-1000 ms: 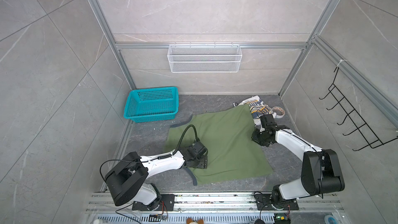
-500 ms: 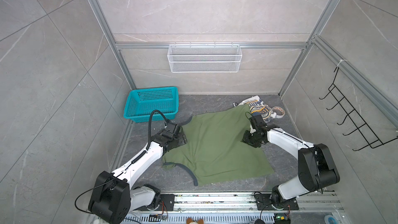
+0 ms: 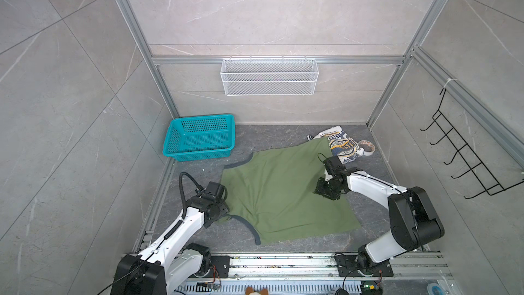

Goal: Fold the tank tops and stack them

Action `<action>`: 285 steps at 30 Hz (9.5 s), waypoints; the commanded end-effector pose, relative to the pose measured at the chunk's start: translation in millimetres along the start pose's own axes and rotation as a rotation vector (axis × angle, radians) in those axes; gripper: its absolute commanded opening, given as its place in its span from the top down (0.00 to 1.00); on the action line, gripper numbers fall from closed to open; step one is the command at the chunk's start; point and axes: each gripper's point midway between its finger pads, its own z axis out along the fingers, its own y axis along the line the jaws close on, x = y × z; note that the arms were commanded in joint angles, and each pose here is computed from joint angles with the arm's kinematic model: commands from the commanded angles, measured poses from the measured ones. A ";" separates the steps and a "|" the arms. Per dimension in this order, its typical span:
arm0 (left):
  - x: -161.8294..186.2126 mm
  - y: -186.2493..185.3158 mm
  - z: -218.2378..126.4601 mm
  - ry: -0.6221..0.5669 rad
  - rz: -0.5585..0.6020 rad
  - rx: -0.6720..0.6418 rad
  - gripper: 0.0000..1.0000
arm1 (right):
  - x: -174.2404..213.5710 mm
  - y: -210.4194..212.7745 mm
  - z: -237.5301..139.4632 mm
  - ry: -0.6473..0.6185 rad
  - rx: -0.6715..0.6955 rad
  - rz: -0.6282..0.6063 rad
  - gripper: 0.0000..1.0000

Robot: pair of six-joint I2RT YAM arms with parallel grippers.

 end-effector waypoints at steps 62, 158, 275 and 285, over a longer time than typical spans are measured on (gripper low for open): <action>-91.0 -46.8 11.4 -0.090 0.009 0.157 0.55 | -25.5 -24.7 11.6 -0.019 0.078 0.057 0.56; -3.5 -149.1 -50.1 -0.070 0.104 0.568 1.00 | 86.3 306.0 28.4 0.080 -0.695 -0.287 0.52; -2.2 -81.8 -4.9 0.024 0.134 0.136 0.66 | 89.2 339.2 -65.0 -0.229 -0.677 -0.513 1.00; -11.8 -86.8 -30.7 -0.046 0.105 0.251 0.71 | 89.8 338.1 -59.1 -0.223 -0.666 -0.513 1.00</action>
